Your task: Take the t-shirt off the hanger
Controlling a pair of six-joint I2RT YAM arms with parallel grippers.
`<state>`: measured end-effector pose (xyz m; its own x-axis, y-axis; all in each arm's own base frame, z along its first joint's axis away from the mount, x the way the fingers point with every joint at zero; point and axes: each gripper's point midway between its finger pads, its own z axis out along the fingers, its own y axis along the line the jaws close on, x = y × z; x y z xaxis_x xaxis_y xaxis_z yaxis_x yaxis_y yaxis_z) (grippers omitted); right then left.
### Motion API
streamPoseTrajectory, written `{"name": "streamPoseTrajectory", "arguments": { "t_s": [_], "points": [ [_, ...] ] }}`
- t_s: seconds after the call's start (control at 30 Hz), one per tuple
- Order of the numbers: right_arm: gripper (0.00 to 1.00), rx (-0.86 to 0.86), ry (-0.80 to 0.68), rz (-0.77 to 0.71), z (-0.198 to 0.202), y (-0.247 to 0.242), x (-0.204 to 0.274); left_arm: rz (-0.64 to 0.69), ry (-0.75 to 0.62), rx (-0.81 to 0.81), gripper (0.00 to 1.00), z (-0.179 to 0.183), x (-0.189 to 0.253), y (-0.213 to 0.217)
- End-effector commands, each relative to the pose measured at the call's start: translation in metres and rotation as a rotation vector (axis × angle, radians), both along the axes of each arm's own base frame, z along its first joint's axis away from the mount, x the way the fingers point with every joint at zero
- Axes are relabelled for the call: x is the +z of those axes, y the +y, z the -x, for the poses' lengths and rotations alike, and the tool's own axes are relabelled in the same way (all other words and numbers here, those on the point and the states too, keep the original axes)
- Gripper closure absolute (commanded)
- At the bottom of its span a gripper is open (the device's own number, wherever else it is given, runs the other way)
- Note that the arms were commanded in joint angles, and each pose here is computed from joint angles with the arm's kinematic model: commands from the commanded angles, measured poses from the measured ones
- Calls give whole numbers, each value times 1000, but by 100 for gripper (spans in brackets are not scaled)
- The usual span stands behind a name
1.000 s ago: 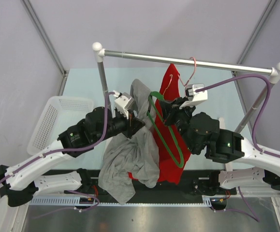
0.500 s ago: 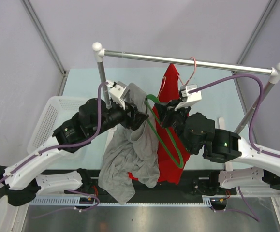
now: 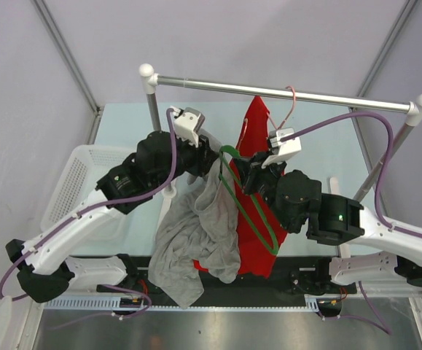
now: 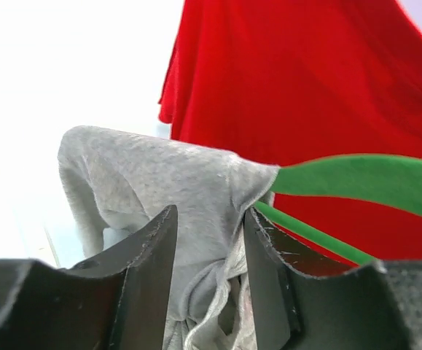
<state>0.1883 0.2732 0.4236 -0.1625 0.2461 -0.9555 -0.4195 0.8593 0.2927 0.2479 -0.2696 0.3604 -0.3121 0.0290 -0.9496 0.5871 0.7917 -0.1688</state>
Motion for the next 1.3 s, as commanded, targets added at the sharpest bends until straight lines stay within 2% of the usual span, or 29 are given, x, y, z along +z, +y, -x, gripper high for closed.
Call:
{"name": "streamPoseTrajectory", "arguments": {
  "t_s": [0.0, 0.1, 0.13, 0.2, 0.33, 0.47, 0.73, 1.0, 1.27],
  "points": [
    [100, 49, -7, -122, 8, 1, 34, 10, -29, 32, 57, -14, 17, 3],
    [100, 66, -4, -116, 11, 2, 33, 4, -27, 58, 73, -22, 19, 4],
    [100, 72, -2, -104, 12, 3, 30, -5, -22, 80, 86, -25, 18, 6],
    [100, 69, 0, -86, 12, -2, 28, -18, -13, 125, 100, -33, 19, 10],
    [100, 82, 2, -87, 17, -14, 29, -59, -7, 237, 100, -48, 14, 21],
    [100, 113, 1, -93, 24, -27, 32, -86, 1, 282, 100, -53, 5, 27],
    [100, 146, 16, -40, 34, -50, 25, -100, -17, 304, 100, -54, 6, 35],
    [100, 208, -20, -32, 40, -44, 30, -171, -23, 355, 100, -59, -3, 46],
    [100, 198, -19, 3, 40, -55, 27, -156, -38, 369, 100, -57, 3, 51]
  ]
}}
